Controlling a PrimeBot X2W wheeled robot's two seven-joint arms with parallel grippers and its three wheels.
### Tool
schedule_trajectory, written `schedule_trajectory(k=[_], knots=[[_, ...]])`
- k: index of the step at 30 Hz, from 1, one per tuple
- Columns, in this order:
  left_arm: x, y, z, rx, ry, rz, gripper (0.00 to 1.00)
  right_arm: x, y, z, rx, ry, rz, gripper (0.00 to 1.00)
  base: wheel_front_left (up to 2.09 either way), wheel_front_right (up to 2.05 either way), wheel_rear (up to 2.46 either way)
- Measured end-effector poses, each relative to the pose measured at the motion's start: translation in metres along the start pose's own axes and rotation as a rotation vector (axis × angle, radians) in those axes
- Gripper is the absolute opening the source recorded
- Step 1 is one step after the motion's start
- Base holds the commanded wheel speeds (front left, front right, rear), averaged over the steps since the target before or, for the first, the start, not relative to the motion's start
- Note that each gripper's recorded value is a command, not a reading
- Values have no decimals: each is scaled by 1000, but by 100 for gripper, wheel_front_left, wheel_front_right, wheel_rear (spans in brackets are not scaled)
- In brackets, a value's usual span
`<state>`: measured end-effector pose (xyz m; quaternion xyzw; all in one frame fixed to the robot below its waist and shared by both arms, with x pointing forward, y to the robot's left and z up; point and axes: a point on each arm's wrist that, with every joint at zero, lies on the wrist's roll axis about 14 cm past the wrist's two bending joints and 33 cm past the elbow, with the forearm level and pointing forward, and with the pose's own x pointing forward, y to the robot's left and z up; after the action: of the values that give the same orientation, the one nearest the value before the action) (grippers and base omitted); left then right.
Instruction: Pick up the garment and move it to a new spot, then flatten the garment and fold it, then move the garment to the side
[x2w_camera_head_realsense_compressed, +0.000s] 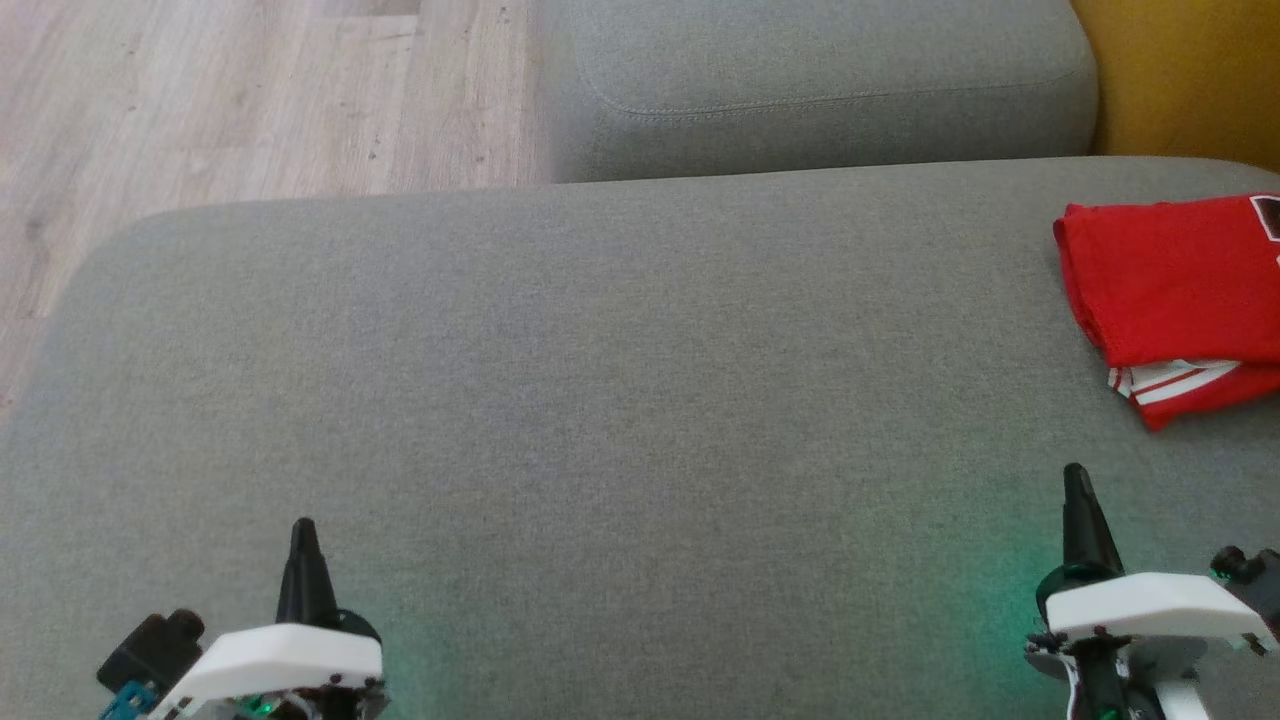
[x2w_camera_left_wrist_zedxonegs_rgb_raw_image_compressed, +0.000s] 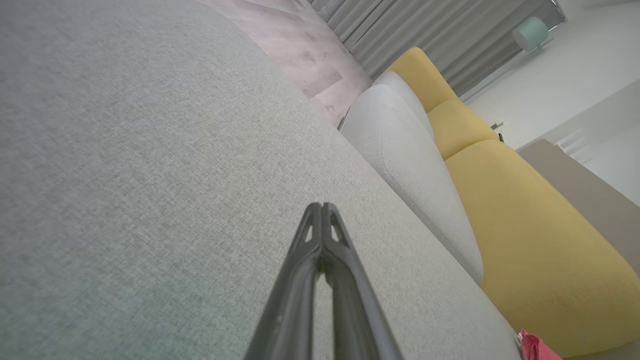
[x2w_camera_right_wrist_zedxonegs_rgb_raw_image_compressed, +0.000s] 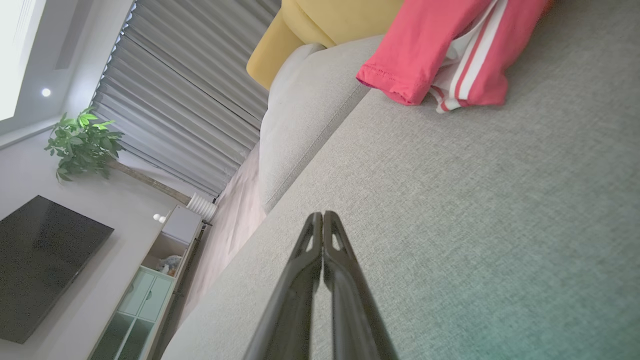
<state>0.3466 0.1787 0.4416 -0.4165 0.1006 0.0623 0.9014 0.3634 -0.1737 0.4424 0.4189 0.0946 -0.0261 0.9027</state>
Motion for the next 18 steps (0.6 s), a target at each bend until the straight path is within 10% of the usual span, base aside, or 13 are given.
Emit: schedule_trajectory(k=[18], knots=[[6,-4,6,-210,12,-20,0,0,-3,11,209,-22,-9,0,0,0,0]])
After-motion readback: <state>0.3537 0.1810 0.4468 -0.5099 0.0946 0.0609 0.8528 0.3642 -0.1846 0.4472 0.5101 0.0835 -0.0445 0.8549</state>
